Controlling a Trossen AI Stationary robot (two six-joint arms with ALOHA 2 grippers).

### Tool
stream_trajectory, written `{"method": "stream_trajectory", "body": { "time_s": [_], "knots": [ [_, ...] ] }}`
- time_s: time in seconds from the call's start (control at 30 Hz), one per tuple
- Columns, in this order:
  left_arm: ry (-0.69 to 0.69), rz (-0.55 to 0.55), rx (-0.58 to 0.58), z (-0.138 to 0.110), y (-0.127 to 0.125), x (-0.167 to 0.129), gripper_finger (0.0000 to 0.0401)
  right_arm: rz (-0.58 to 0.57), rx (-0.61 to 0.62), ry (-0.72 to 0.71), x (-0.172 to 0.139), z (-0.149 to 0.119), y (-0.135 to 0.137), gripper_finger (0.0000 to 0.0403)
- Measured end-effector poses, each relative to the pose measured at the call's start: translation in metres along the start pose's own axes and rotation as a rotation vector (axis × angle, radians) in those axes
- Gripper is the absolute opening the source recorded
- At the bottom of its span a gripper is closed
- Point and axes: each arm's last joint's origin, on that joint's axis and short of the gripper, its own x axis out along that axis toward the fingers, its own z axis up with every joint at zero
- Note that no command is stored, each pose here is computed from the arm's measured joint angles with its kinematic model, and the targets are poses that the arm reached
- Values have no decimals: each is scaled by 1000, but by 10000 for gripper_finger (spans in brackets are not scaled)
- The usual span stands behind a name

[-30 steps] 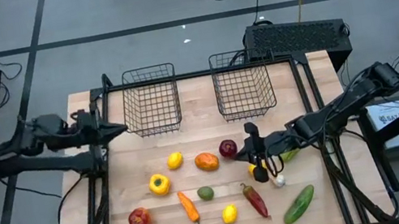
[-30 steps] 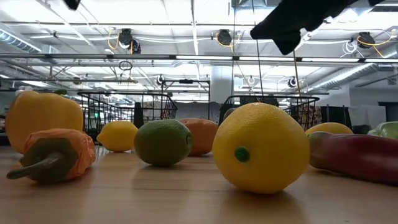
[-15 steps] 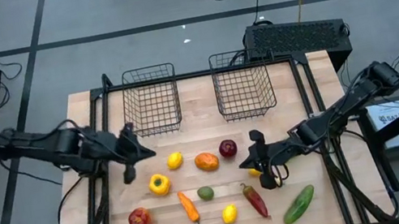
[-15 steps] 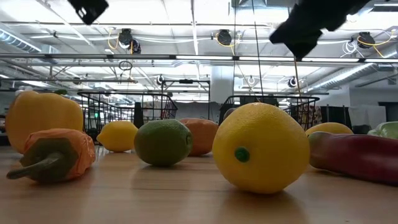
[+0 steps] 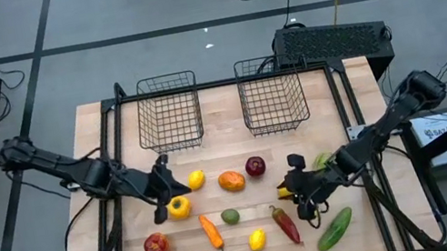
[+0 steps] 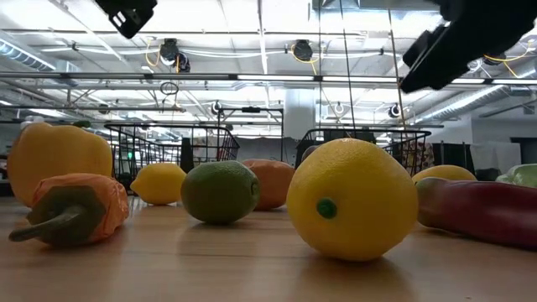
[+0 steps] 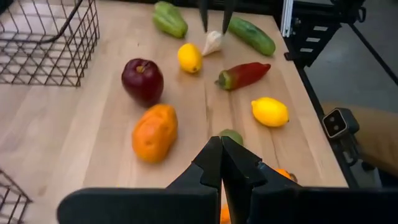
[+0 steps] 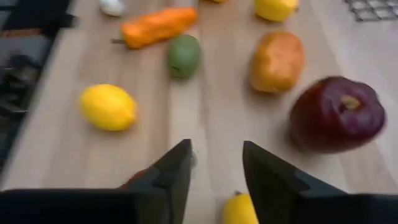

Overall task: Sort produce into baskets
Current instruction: Put the yellow bell pepper into the right mesh basket

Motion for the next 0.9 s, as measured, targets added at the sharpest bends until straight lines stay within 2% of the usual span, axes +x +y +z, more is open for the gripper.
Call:
{"method": "stream_trajectory", "body": {
  "time_s": [0.2, 0.37, 0.57, 0.7, 0.9],
  "knots": [
    [50, -7, 29, -6, -10, 21, 8, -87, -22, 36, 19, -11, 2, 207],
    [117, -4, 56, -15, -17, 40, 10, -117, -29, 55, 27, -16, 2, 240],
    [114, 127, 65, -22, -21, 55, 32, -153, 3, 31, 29, -13, -2, 252],
    [129, 147, 40, -26, -23, 60, 66, -156, 11, 20, 31, -11, -4, 252],
    [201, 175, -42, -32, -24, 55, 145, -125, -5, -34, 31, -5, -1, 251]
  ]
}}
